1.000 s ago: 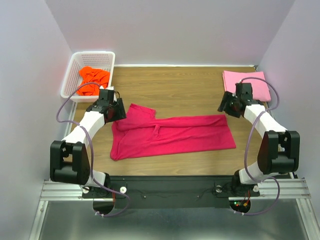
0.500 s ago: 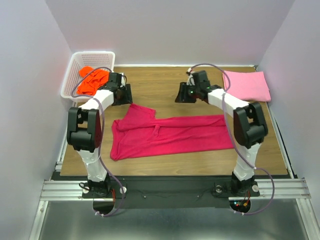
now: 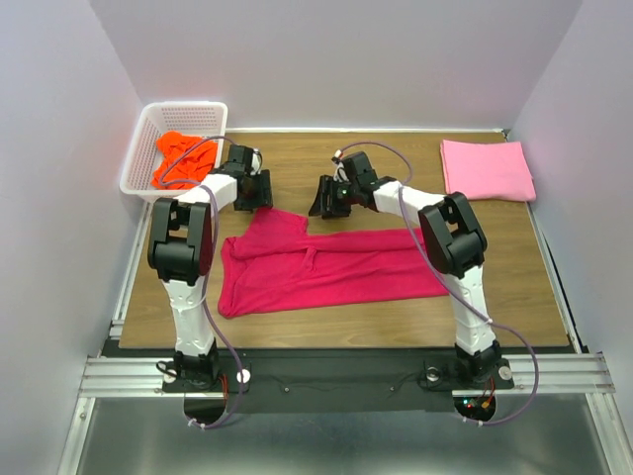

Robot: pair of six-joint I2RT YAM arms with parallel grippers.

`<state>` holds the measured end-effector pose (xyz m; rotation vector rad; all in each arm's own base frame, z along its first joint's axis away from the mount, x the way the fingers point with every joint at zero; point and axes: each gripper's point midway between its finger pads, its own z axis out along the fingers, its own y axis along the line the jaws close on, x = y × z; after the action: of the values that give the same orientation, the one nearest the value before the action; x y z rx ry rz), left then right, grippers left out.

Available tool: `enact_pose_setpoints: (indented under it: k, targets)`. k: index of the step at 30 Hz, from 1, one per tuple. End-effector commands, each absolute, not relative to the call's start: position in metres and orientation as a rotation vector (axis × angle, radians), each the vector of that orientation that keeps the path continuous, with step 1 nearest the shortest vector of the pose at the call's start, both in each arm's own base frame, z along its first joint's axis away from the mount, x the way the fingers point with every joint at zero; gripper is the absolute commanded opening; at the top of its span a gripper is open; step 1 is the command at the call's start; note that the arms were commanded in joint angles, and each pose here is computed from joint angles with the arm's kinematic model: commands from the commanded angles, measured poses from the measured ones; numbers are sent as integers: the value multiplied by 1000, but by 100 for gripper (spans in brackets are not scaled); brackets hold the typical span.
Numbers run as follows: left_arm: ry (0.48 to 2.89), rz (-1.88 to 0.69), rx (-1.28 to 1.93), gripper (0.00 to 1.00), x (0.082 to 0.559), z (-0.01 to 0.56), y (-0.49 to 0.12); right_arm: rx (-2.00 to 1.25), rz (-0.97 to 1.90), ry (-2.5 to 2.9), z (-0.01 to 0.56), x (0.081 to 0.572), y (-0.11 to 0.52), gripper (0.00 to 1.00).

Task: Fold and stack the t-shirts
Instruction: Fold the tshirt

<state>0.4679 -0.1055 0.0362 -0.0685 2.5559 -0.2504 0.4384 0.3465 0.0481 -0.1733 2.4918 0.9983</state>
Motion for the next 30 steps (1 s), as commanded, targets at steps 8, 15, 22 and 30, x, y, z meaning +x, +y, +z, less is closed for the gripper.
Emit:
enact_pose_setpoints:
  k: [8, 15, 22, 30]
  targets:
    - [2523, -315, -64, 65, 467, 46, -119, -200, 1141, 2450, 56, 437, 395, 56]
    - [2537, -317, -78, 49, 463, 42, -118, -218, 1166, 2488, 46, 422, 403, 44]
    - [2540, -319, -48, 3, 467, 44, -120, -240, 1127, 2456, 52, 429, 401, 11]
    - [2482, -280, -73, 0, 452, 86, -110, -331, 1134, 2366, 94, 424, 398, 1]
